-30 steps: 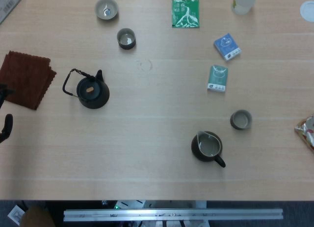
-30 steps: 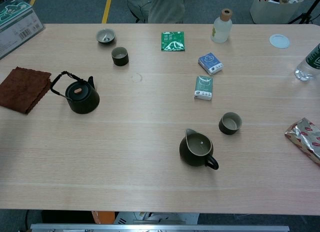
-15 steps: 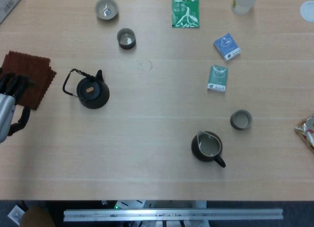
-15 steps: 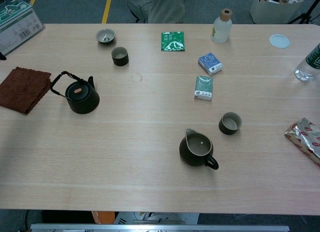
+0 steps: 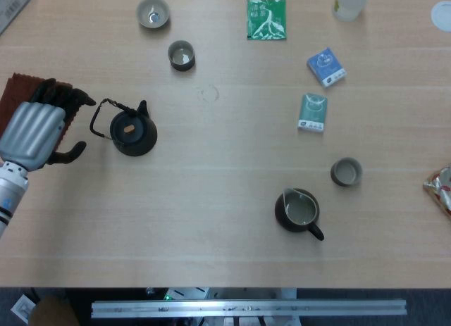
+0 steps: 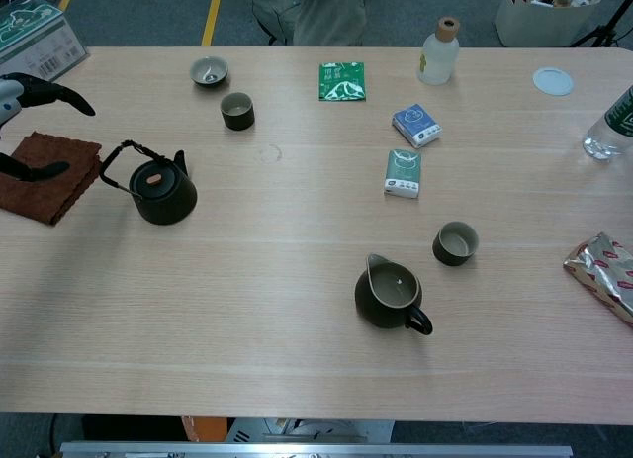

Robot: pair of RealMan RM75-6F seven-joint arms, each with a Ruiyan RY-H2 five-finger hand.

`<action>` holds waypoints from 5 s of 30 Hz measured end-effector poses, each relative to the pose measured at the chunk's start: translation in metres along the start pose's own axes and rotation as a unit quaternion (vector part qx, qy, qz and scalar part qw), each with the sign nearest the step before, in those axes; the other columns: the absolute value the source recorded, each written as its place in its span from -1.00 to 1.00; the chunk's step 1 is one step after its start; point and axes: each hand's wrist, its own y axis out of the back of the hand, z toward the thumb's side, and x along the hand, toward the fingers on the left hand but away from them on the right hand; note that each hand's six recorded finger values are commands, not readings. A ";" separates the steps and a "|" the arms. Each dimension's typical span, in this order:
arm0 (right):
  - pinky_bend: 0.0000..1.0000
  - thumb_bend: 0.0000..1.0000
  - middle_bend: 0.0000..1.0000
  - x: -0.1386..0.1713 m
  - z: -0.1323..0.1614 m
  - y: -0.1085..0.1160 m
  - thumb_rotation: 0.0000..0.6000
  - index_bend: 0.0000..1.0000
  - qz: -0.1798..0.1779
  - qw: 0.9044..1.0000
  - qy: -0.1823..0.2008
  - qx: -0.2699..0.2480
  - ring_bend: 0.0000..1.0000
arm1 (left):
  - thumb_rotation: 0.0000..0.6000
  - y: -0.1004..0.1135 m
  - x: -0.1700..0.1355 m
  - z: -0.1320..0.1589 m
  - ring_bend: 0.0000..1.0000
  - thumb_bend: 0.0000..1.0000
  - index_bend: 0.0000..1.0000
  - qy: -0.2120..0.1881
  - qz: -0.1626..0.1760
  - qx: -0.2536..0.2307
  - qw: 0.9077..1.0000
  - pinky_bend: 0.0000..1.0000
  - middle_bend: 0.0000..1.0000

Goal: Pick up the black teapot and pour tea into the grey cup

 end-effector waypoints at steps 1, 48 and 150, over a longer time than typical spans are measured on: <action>-0.55 -0.30 -0.36 0.000 0.000 -0.001 1.00 -0.40 0.000 1.000 0.001 -0.001 -0.60 | 0.93 -0.001 0.003 0.001 -0.68 -0.49 -0.53 -0.001 -0.004 0.000 1.000 -0.86 -0.52; -0.55 -0.30 -0.36 -0.001 -0.016 -0.018 1.00 -0.40 0.017 1.000 -0.022 -0.013 -0.58 | 0.76 -0.035 0.071 -0.002 -0.69 -0.59 -0.99 0.065 -0.076 0.063 0.993 -0.86 -0.64; -0.55 -0.30 -0.36 0.018 -0.031 -0.022 1.00 -0.36 0.024 0.998 -0.044 -0.032 -0.58 | 0.20 -0.022 0.070 0.056 -0.56 -0.59 -0.47 -0.021 -0.117 -0.030 0.992 -0.86 -0.21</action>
